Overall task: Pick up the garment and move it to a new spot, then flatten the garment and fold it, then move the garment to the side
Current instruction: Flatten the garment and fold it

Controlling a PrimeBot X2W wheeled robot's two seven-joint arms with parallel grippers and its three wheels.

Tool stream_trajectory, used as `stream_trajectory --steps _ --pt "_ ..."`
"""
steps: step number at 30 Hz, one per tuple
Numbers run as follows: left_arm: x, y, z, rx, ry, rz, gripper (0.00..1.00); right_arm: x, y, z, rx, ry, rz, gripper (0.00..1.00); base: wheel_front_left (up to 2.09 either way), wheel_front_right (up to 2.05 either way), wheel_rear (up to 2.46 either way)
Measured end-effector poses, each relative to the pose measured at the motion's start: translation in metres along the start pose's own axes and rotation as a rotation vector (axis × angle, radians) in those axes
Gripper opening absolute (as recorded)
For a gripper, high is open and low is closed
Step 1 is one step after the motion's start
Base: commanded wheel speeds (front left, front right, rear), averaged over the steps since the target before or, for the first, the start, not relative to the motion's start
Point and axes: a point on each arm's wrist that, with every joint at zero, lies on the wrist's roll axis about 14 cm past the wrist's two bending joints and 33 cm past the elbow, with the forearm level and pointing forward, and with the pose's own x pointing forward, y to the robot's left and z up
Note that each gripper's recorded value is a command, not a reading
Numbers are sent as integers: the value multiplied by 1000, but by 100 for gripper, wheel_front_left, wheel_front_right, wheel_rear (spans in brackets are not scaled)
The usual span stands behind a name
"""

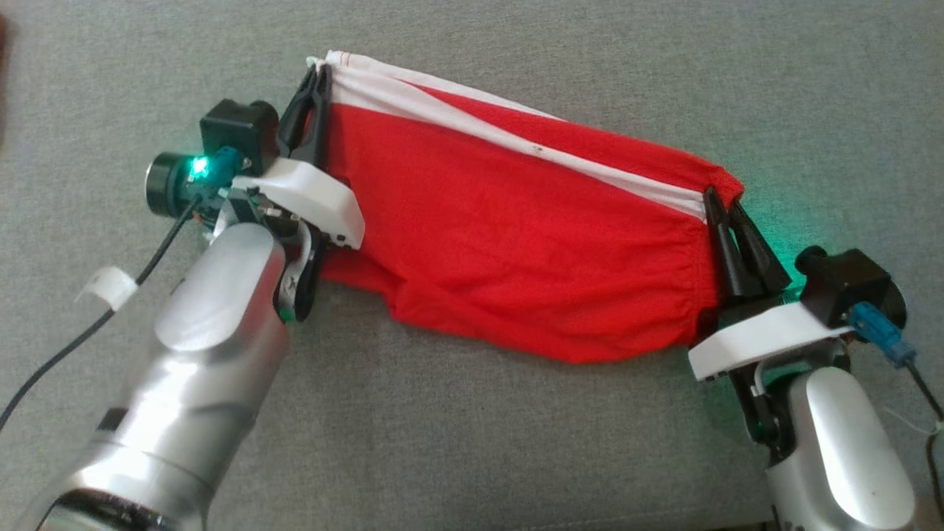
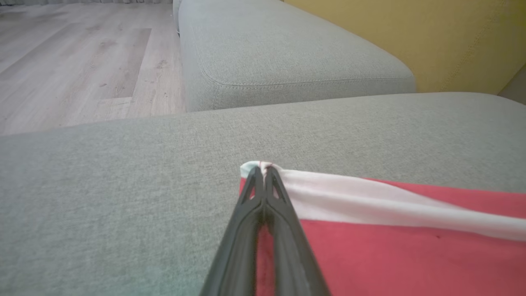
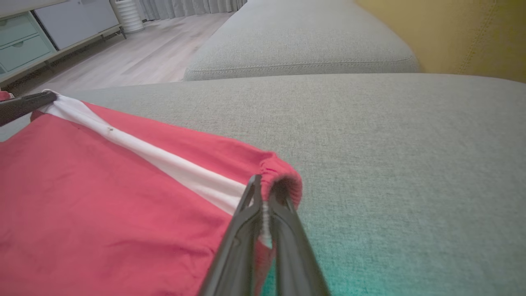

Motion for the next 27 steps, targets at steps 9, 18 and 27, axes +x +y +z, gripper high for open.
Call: stream_trajectory --steps 9,18,27 --pt "-3 -9 13 9 -38 -21 100 -5 0 16 -32 -42 -1 100 0 0 0" --pt "-33 -11 1 -20 33 -9 100 -35 -8 22 -53 -8 -46 100 0 0 0" --pt "-74 2 -38 -85 227 37 100 -64 -20 44 -77 -30 -99 100 0 0 0"
